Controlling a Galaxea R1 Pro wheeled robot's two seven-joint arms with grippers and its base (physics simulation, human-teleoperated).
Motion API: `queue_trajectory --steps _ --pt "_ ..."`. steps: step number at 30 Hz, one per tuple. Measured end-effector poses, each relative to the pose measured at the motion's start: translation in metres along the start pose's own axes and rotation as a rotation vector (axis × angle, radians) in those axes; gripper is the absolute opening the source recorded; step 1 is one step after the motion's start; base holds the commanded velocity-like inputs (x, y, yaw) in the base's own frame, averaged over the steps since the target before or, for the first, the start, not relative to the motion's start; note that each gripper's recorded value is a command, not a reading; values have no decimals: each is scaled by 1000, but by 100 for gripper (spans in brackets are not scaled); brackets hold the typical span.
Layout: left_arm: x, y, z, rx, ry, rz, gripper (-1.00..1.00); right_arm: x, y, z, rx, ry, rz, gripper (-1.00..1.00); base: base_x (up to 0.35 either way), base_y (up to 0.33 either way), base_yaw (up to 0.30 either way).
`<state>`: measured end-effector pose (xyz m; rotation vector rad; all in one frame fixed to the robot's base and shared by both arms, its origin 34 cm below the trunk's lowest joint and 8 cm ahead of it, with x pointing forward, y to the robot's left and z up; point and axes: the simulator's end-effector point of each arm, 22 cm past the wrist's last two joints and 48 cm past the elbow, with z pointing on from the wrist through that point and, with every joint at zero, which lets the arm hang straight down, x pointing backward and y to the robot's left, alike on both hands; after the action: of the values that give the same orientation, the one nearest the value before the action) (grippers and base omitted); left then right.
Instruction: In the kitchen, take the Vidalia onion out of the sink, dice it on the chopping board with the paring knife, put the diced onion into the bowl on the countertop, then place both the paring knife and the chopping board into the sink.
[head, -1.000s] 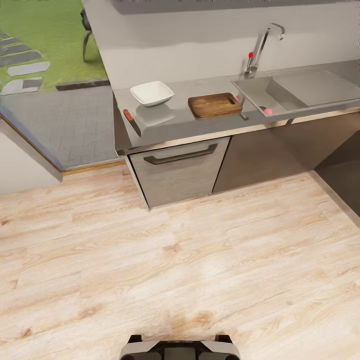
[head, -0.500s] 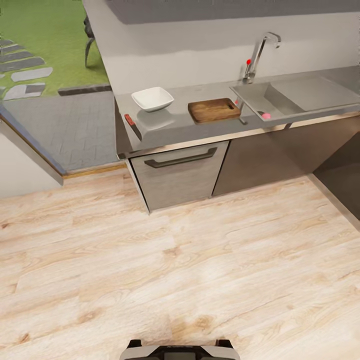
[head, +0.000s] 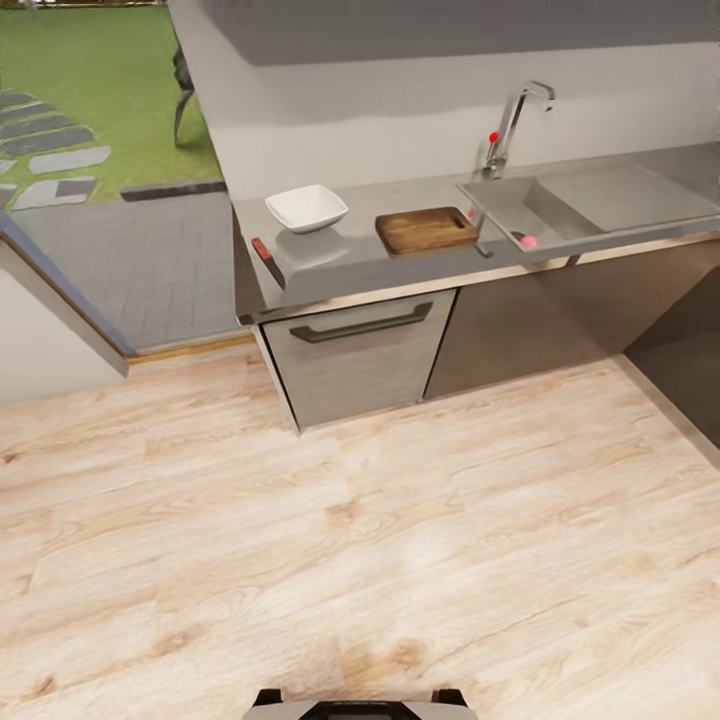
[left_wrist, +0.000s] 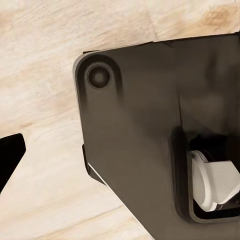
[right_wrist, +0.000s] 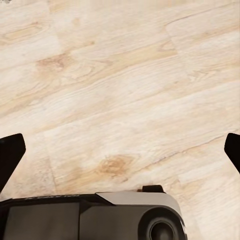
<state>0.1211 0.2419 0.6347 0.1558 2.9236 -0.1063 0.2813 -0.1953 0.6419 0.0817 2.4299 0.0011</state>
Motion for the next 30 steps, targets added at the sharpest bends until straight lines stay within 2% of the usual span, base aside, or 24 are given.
queue_trajectory --steps 8,30 --pt "-4 0 1 0 -12 1 100 -5 0 1 -1 -13 0 100 85 -170 0" --pt "-17 -1 3 -2 -46 1 100 -18 2 4 -5 -48 2 100 93 -290 0"
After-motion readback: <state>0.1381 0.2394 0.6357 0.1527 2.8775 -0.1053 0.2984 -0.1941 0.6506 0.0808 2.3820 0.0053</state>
